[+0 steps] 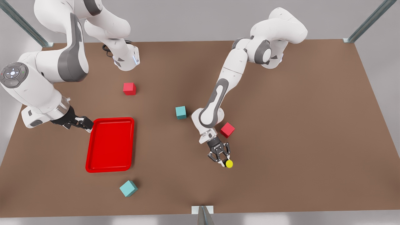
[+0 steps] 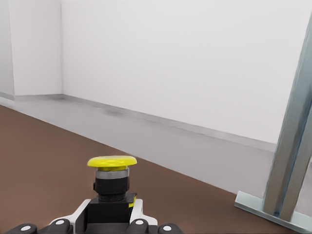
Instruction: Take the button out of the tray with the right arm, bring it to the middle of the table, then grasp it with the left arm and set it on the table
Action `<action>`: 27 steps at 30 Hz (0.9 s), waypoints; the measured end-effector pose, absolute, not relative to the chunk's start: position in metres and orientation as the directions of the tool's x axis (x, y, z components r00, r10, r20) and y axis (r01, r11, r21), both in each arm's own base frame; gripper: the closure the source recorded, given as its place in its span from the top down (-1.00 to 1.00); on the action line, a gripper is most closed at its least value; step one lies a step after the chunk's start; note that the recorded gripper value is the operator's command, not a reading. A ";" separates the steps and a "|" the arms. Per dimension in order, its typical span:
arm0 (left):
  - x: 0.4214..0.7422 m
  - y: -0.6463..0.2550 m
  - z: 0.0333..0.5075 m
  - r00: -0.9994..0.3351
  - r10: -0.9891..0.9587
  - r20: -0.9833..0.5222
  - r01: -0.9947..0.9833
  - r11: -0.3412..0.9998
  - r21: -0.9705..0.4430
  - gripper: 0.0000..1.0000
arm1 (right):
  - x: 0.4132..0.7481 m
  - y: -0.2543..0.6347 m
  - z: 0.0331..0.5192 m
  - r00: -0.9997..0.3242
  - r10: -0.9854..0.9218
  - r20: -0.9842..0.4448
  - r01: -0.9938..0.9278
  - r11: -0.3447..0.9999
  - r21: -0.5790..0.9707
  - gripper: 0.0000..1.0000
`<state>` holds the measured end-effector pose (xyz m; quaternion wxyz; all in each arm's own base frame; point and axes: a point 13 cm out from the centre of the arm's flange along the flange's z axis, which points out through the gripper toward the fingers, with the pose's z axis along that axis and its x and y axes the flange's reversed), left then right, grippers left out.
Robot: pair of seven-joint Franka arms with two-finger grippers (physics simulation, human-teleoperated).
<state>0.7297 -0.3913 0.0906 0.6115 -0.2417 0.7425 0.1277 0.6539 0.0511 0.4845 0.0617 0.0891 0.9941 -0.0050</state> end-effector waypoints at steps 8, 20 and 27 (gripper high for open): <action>0.733 -0.388 0.083 -0.072 -0.199 -0.977 -0.463 0.875 -0.144 -0.11 | 0.654 0.052 0.484 -0.977 0.176 -0.123 0.177 0.984 0.001 1.00; 0.733 -0.393 0.078 -0.026 -0.233 -0.972 -0.410 0.889 -0.202 0.96 | 0.654 0.051 0.484 -0.977 0.177 -0.123 0.178 0.984 0.001 1.00; 0.729 -0.403 0.081 -0.008 -0.277 -0.961 -0.398 0.882 -0.251 1.00 | 0.654 0.051 0.484 -0.977 0.176 -0.123 0.177 0.984 0.001 1.00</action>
